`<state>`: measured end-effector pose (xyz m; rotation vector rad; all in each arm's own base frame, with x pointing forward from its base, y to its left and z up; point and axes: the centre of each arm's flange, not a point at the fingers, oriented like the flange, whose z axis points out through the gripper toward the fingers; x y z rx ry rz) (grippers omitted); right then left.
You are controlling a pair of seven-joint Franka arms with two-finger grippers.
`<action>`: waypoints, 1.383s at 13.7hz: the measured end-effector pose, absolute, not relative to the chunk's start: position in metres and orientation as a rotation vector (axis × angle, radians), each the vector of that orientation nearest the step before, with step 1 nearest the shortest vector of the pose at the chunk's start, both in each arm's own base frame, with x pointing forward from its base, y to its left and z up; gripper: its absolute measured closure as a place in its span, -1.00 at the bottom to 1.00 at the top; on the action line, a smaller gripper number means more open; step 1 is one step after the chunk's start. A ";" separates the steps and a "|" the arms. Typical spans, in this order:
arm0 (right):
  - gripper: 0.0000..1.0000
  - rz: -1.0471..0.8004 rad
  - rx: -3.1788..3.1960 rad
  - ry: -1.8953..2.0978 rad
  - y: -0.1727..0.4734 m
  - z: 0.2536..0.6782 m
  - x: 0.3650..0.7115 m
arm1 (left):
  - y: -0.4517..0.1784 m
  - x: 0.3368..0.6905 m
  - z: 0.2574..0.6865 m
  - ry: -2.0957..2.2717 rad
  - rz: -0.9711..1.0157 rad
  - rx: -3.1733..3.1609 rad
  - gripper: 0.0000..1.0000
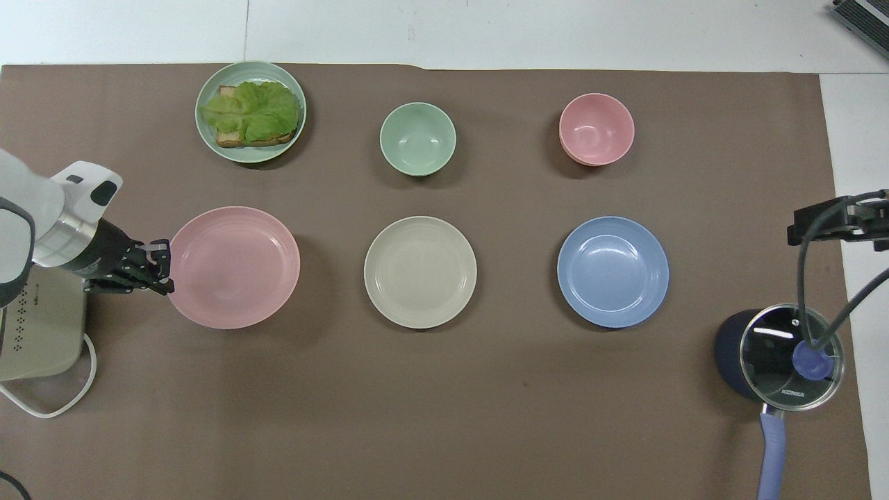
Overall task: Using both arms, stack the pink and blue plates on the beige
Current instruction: 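Carry the pink plate with the left gripper onto the beige plate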
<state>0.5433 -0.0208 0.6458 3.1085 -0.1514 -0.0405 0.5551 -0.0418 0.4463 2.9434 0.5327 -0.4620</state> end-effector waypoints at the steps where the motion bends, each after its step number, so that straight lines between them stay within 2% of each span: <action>1: -1.00 -0.040 3.108 -0.151 -0.021 0.646 0.543 | -0.077 0.554 0.455 0.557 -0.455 2.950 0.91; 5: -1.00 -0.040 3.108 -0.152 -0.021 0.646 0.543 | -0.206 0.536 0.458 0.484 -0.373 2.936 0.91; 8: -1.00 -0.040 3.108 -0.152 -0.021 0.646 0.543 | -0.262 0.523 0.446 0.378 -0.324 2.927 0.91; 14: -1.00 -0.040 3.108 -0.153 -0.021 0.646 0.543 | -0.294 0.518 0.366 0.388 -0.287 2.908 0.91; 16: -1.00 -0.040 3.108 -0.153 -0.021 0.646 0.543 | -0.295 0.514 0.353 0.388 -0.306 2.917 0.91; 18: -1.00 -0.040 3.108 -0.153 -0.021 0.646 0.543 | -0.295 0.513 0.353 0.386 -0.307 2.917 0.84; 19: -1.00 -0.040 3.108 -0.153 -0.021 0.646 0.543 | -0.294 0.513 0.354 0.387 -0.304 2.916 0.68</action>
